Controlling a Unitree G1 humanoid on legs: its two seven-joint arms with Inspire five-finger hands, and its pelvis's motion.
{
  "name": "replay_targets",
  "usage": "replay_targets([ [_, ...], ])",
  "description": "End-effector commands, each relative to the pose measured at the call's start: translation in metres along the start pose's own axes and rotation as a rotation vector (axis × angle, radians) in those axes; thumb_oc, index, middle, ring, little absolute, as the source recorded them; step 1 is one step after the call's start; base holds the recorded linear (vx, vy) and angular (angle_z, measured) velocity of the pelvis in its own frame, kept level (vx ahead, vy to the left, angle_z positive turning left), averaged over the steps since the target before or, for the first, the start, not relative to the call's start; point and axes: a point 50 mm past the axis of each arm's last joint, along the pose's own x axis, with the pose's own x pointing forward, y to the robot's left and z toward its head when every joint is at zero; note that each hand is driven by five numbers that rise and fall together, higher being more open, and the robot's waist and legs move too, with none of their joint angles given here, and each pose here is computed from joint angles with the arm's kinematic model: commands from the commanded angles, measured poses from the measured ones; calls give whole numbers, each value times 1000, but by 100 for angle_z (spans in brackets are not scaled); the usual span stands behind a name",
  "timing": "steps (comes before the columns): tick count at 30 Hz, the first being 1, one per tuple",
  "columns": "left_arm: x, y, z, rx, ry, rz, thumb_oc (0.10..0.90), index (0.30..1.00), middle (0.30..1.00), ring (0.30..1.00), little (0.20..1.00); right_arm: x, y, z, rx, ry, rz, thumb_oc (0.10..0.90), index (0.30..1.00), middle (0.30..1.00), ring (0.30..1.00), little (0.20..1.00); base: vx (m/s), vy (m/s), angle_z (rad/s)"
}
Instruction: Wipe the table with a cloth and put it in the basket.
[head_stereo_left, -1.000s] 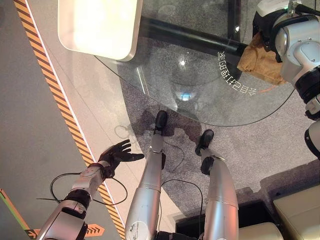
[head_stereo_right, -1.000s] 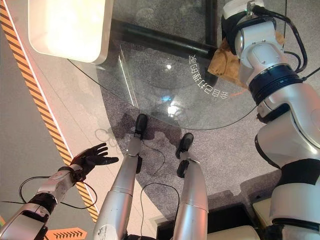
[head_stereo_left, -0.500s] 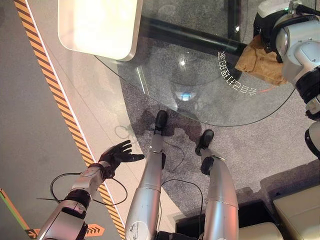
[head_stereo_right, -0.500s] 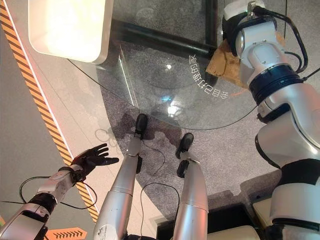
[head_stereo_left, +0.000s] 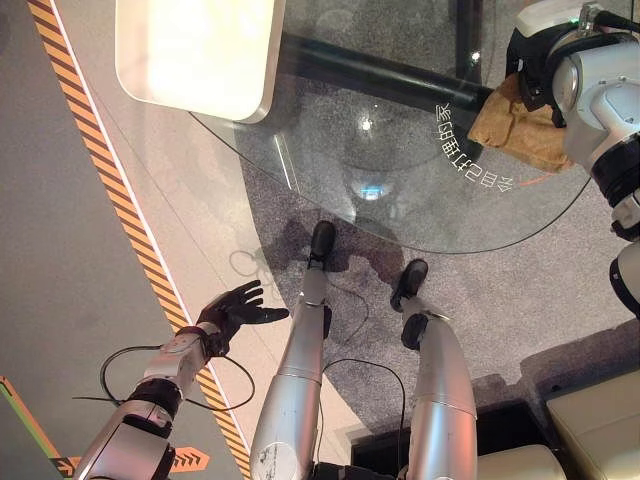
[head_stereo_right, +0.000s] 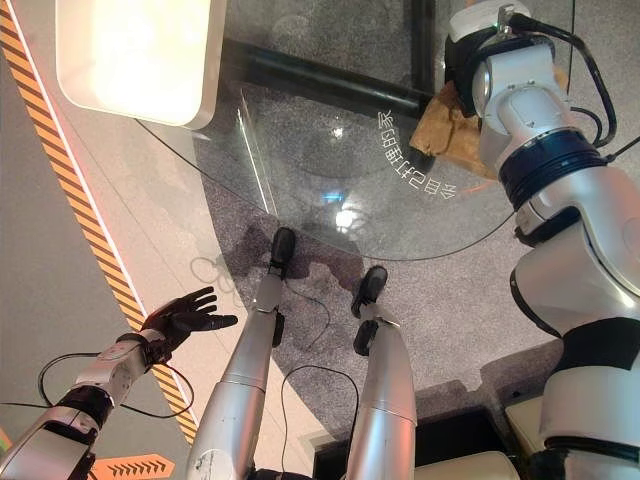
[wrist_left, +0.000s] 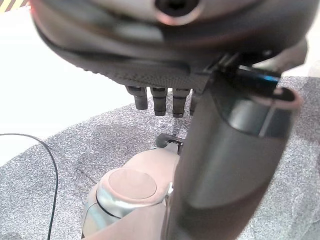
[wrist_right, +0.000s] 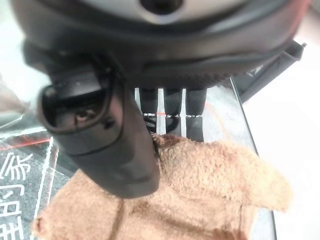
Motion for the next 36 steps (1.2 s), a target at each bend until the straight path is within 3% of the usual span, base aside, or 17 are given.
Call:
replay_targets([
  [1,-15,22,-29,-9,84,67,800,900,900,900,900,0,12,-10,167,-24,24,100,300,300,300,200,0,0,0],
  [14,-13,13,-32,-25,79,51,800,900,900,900,900,0,10,8,399,-147,-28,100,300,300,300,200,-5,10,-1],
  [36,-7,-1,-32,-48,71,17,800,900,900,900,900,-8,-11,54,623,-283,-178,100,300,300,300,200,-7,45,0],
])
